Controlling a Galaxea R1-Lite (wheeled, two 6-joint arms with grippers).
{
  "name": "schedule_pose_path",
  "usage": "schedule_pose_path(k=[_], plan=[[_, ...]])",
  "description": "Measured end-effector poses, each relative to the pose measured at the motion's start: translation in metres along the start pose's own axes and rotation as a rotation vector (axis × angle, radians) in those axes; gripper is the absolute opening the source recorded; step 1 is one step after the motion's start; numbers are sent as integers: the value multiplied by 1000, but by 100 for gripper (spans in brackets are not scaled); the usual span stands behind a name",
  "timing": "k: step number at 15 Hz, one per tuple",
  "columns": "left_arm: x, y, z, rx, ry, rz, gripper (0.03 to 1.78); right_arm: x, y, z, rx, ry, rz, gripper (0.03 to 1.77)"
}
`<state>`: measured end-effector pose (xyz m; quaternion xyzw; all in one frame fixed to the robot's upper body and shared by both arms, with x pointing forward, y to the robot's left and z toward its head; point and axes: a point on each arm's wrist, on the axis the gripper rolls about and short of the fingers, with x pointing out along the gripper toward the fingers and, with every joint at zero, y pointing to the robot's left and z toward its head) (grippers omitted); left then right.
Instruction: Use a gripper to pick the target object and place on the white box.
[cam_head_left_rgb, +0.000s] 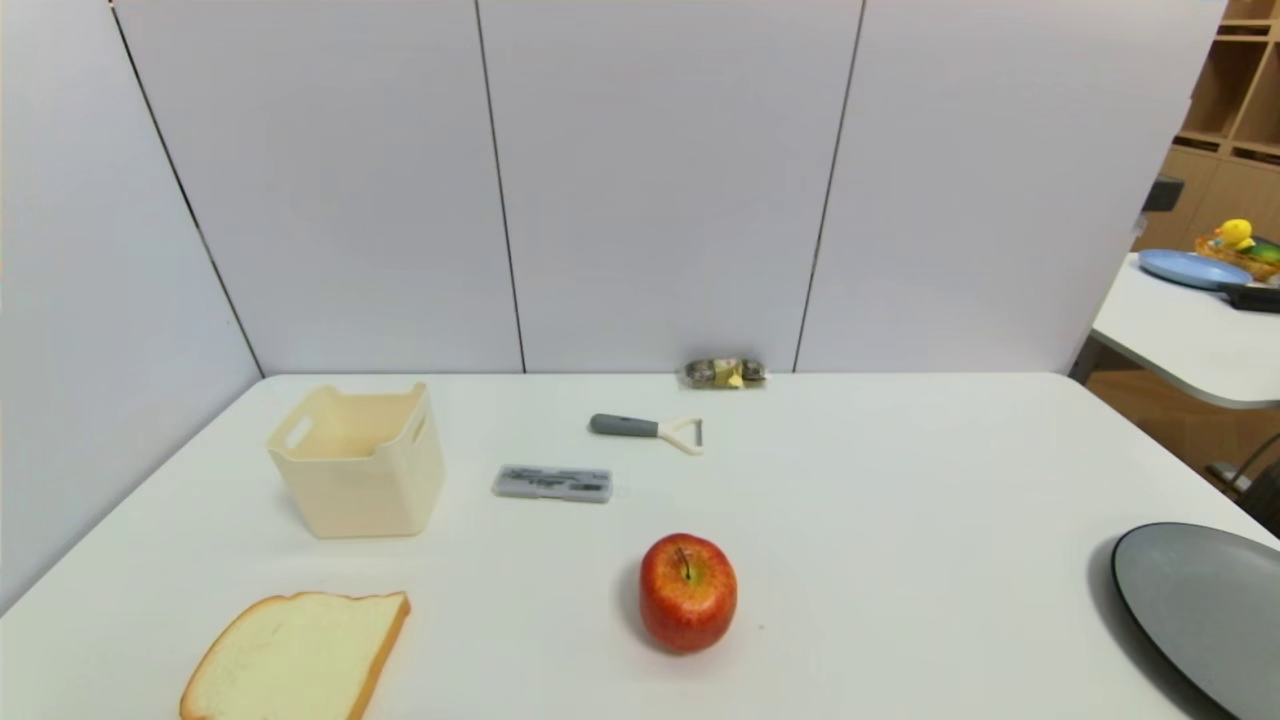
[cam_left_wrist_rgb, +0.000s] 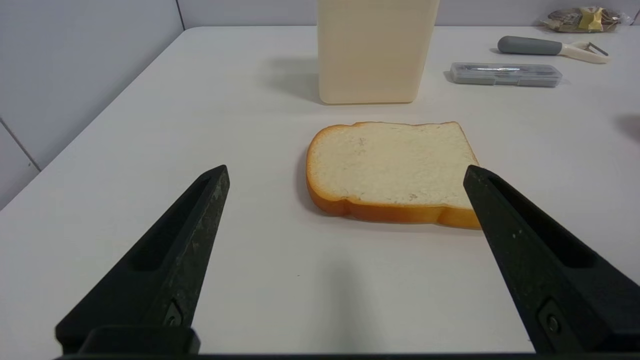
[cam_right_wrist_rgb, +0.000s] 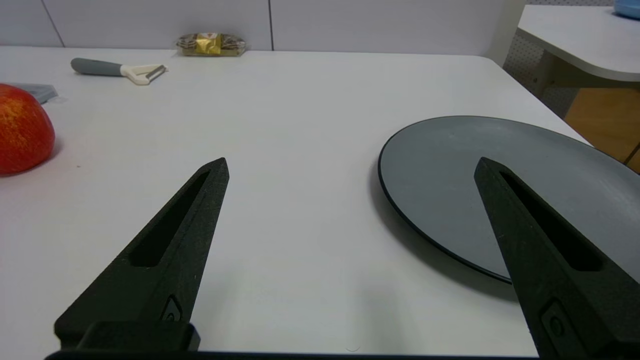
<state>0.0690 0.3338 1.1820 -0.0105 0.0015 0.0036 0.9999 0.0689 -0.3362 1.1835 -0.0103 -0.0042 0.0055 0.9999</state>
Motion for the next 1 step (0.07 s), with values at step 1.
schedule_pose_path(k=[1], plan=[[0, 0, 0, 0, 0, 0, 169, 0, 0, 0, 4, 0, 0, 170]])
